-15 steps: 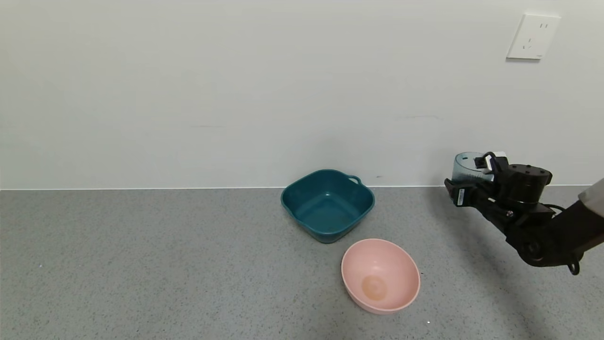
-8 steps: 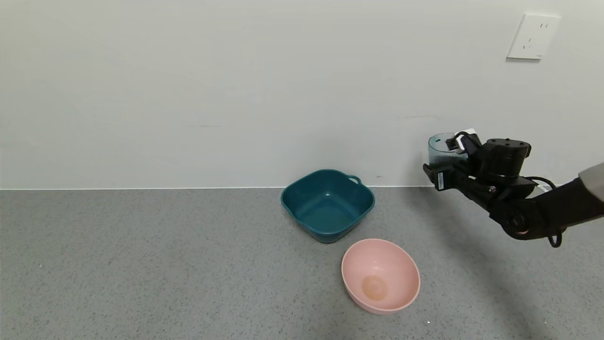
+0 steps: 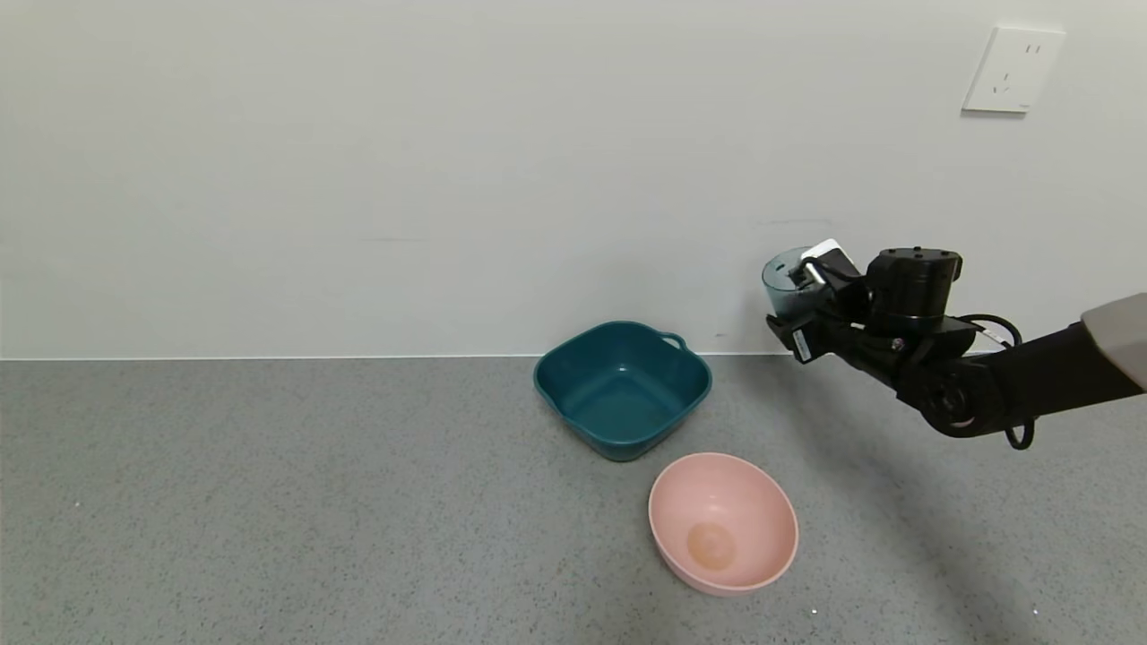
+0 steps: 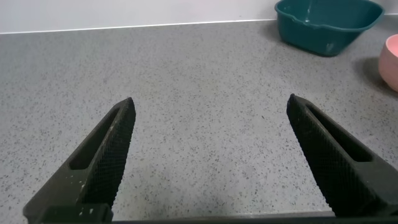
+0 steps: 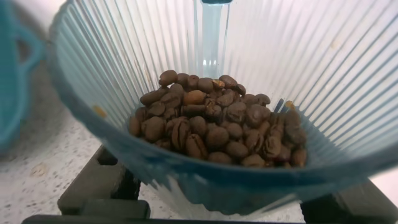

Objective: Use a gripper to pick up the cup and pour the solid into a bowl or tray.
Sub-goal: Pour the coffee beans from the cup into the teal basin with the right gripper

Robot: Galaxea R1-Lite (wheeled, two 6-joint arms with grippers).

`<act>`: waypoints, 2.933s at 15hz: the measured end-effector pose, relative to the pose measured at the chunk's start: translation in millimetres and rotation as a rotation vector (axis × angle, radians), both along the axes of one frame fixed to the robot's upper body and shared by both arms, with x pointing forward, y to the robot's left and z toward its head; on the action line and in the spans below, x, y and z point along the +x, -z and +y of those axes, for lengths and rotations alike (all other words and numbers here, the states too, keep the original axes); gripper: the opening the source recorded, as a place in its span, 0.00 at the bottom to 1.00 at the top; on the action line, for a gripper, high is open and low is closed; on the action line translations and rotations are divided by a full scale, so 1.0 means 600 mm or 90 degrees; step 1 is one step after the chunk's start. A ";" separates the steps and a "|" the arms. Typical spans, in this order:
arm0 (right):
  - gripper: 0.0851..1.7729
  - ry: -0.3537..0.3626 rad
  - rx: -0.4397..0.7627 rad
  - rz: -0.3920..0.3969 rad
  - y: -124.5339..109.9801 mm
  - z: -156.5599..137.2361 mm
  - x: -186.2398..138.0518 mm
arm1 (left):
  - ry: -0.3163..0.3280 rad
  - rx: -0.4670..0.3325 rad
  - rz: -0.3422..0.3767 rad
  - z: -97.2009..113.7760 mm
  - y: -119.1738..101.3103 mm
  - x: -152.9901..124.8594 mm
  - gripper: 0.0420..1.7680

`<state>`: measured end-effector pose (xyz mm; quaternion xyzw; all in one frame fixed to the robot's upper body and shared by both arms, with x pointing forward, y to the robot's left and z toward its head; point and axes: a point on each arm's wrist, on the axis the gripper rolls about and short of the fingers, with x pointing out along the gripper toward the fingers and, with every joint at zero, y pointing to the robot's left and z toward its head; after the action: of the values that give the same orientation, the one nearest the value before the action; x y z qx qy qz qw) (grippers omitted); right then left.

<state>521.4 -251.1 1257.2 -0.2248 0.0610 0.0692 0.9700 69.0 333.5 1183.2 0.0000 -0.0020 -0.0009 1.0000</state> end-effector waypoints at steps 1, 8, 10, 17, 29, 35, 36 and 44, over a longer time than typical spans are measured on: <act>0.76 -0.009 -0.019 0.004 0.002 0.009 -0.002 | 0.000 0.000 0.000 0.000 0.000 0.000 0.99; 0.76 -0.012 -0.124 0.037 0.002 0.079 -0.010 | 0.000 0.000 0.000 0.000 0.000 0.000 0.99; 0.76 -0.008 -0.146 0.028 0.000 0.097 -0.007 | 0.000 0.000 0.000 0.000 0.000 0.000 0.99; 0.76 0.004 -0.238 0.017 0.011 0.153 -0.010 | 0.000 0.000 0.000 0.000 0.000 0.000 0.99; 0.76 0.032 -0.406 0.013 0.023 0.224 -0.037 | 0.000 0.000 0.000 0.000 0.000 0.000 0.99; 0.76 0.013 -0.500 0.009 0.026 0.235 -0.040 | 0.000 0.000 0.000 0.000 0.000 0.000 0.99; 0.76 0.009 -0.520 0.009 0.027 0.235 -0.041 | 0.000 0.000 0.000 0.000 0.000 0.000 0.99; 0.76 -0.012 -0.643 0.005 0.025 0.229 -0.043 | 0.000 0.000 0.000 0.000 0.000 0.000 0.99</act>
<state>495.4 -113.6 1242.0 -0.6662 0.0884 0.0409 0.7394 69.0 333.5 1183.2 0.0000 -0.0020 -0.0009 1.0000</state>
